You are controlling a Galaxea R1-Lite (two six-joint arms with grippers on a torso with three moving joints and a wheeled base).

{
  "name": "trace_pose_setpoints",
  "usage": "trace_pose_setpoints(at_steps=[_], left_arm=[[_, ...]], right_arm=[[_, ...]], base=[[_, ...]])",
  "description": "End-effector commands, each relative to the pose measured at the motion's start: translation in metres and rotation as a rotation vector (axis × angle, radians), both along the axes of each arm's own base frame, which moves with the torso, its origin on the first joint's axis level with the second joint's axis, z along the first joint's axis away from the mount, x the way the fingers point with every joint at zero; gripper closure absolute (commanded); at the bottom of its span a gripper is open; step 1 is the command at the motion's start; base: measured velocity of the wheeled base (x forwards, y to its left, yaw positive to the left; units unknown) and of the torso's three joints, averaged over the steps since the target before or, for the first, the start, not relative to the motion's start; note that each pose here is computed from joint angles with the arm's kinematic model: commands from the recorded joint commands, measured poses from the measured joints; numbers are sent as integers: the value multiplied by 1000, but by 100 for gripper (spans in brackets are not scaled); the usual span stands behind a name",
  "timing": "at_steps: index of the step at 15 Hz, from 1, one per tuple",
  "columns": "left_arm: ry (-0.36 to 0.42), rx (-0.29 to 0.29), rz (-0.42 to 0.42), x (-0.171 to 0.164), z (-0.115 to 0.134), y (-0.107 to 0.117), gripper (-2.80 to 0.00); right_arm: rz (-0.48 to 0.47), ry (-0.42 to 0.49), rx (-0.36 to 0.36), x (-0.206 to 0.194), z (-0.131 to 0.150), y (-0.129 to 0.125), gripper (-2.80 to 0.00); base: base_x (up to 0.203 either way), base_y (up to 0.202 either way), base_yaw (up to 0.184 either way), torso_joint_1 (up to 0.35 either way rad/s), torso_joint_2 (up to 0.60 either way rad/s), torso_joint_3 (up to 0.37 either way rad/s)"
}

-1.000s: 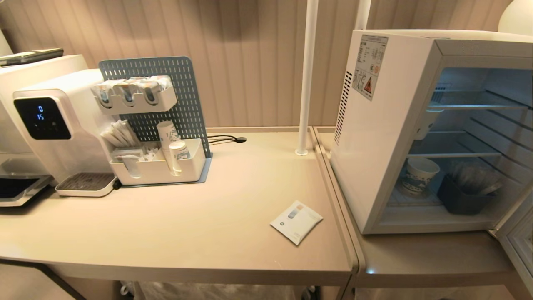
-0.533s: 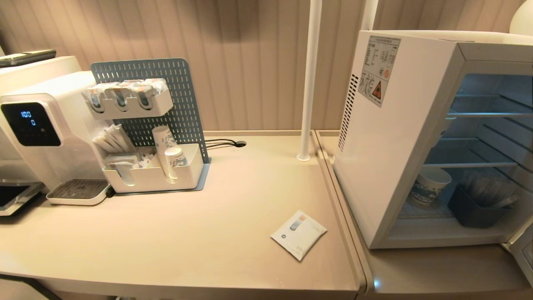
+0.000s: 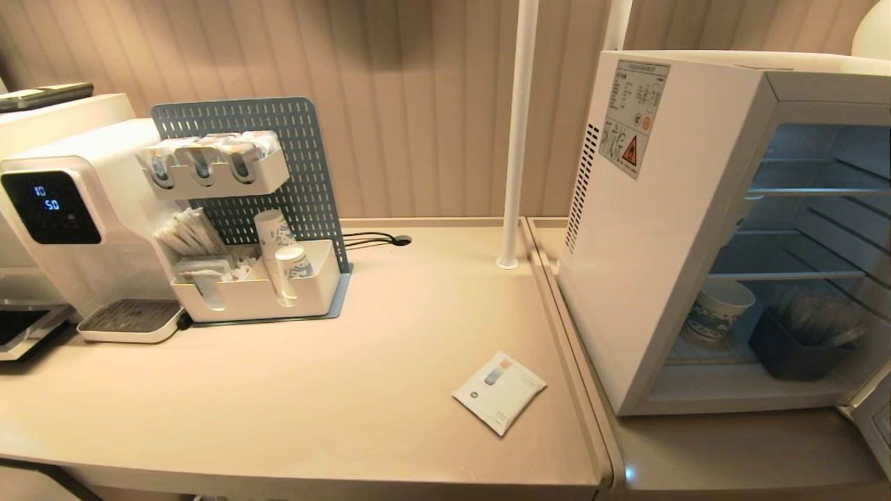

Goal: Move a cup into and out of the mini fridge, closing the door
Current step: Put the yoghurt in the freezer

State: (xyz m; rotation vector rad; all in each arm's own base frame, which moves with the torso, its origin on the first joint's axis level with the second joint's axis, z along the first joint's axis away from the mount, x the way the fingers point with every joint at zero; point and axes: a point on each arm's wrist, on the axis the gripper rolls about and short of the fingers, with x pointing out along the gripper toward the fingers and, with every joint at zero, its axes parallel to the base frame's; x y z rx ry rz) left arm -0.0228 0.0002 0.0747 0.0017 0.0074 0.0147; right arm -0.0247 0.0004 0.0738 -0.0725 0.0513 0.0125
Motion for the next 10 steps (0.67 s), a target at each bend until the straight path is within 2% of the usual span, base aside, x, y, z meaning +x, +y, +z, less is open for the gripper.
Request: trace_pose_setpoints(at_steps=[1, 7, 10], left_arm=[[2, 1, 1, 0, 0, 0, 0], [2, 0, 1, 0, 0, 0, 0], [2, -2, 1, 0, 0, 0, 0]], right_arm=[[0, 2, -1, 0, 0, 0, 0], [-1, 0, 1, 0, 0, 0, 0], [-7, -15, 27, -1, 4, 0, 0]], base=[[0, 0, 0, 0, 0, 0], [0, 0, 0, 0, 0, 0], [0, 0, 0, 0, 0, 0]])
